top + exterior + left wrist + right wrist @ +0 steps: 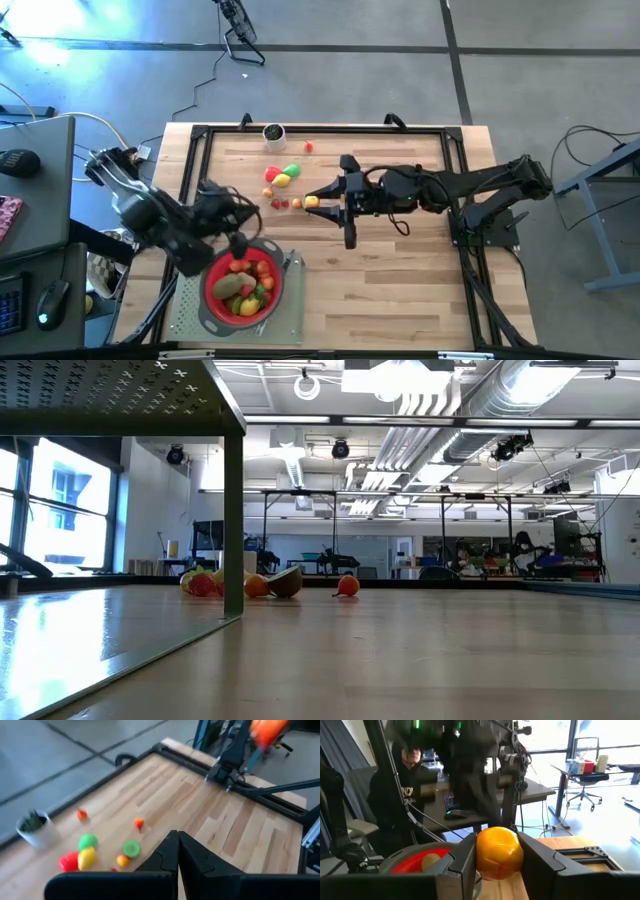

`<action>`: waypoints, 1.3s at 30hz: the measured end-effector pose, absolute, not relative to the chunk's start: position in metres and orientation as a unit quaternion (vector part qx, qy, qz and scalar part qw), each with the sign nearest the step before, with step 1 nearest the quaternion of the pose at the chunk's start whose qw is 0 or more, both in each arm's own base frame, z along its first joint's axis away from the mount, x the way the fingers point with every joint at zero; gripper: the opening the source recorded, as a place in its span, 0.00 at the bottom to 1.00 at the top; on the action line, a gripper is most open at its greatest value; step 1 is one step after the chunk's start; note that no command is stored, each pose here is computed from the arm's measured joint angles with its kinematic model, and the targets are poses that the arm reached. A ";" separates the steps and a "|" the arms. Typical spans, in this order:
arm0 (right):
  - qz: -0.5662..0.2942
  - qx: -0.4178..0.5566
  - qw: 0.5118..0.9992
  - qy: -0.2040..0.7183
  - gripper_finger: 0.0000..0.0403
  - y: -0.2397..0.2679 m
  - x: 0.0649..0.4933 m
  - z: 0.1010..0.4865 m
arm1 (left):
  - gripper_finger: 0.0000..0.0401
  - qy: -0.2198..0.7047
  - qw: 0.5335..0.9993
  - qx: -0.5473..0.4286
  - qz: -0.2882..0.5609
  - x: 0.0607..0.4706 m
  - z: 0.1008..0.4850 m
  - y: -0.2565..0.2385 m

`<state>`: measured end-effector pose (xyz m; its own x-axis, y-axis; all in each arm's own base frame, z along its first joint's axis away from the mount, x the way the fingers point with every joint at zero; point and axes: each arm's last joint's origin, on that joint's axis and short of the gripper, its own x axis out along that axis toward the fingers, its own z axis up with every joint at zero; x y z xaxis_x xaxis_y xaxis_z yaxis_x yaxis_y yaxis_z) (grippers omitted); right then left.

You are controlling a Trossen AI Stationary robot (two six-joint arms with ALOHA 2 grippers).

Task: Pick & Place Fruit
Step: Put the pear into the red strainer bowl on the shelf

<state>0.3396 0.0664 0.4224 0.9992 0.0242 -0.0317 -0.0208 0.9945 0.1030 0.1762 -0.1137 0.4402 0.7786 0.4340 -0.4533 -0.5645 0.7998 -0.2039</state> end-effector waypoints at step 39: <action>0.009 0.020 0.999 0.050 0.29 0.053 0.341 0.416 | 0.01 0.000 0.893 -0.449 -0.005 0.217 0.398 -0.012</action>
<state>0.3413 0.0533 0.4161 0.9949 0.0190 -0.0993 -0.0151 0.9991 0.0401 0.2169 -0.0120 0.3985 1.0000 -0.0085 0.0045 0.0087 0.5962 -0.8028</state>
